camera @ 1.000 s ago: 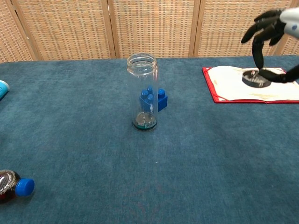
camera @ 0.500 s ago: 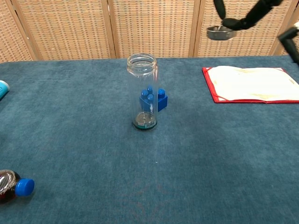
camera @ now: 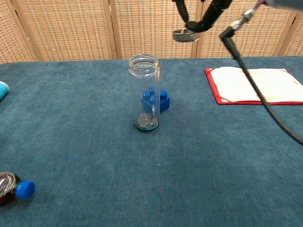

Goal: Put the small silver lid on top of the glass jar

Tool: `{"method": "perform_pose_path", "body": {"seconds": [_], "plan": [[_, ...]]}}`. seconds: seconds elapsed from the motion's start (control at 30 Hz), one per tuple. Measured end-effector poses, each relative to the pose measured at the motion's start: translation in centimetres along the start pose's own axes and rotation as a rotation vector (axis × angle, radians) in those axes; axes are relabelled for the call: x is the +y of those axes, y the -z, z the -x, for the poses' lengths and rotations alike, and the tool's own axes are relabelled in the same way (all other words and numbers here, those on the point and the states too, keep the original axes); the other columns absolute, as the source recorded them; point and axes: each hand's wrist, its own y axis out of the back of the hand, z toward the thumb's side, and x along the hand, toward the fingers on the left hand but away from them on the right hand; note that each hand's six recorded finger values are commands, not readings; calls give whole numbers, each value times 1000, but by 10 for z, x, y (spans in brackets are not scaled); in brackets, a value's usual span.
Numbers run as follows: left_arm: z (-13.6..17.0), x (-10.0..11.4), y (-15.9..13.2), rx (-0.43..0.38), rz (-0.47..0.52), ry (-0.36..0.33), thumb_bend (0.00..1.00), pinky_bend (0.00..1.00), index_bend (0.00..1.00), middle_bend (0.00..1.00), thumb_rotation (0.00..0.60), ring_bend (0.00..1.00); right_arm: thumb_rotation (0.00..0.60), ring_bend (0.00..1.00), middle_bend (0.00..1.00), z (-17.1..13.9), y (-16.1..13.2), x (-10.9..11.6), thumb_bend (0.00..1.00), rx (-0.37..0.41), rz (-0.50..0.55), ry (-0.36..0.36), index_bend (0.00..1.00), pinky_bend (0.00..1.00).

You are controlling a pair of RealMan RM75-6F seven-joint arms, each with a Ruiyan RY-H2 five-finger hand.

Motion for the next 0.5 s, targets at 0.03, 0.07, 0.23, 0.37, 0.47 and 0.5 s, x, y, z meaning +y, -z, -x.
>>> {"method": "perform_pose_path", "body": {"seconds": [0.03, 0.07, 0.23, 0.37, 0.47, 0.5], "plan": [[-2, 1, -1, -5, 3, -4, 202, 0, 0, 0, 600, 0, 600, 104, 313, 3, -2, -1, 592, 0, 0, 0, 629, 363], [-3, 1, -2, -9, 6, -7, 201, 0, 0, 0, 600, 0, 600, 104, 313, 6, -5, -2, 592, 0, 0, 3, 629, 363], [-5, 1, -4, -17, 10, -4, 201, 0, 0, 0, 600, 0, 600, 105, 313, 18, -13, -5, 591, -5, 6, 13, 629, 363], [-6, 1, -3, -12, 14, -3, 202, 0, 0, 0, 600, 0, 600, 104, 313, 25, -20, -7, 591, 0, 13, 29, 629, 363], [-6, 1, -1, -6, 18, -2, 202, 0, 0, 0, 600, 0, 600, 104, 313, 29, -28, -8, 591, 9, 23, 42, 629, 362], [-6, 1, -1, -7, 18, -1, 202, 0, 0, 0, 600, 0, 600, 104, 313, 29, -31, -8, 592, 13, 27, 45, 629, 362]]}}
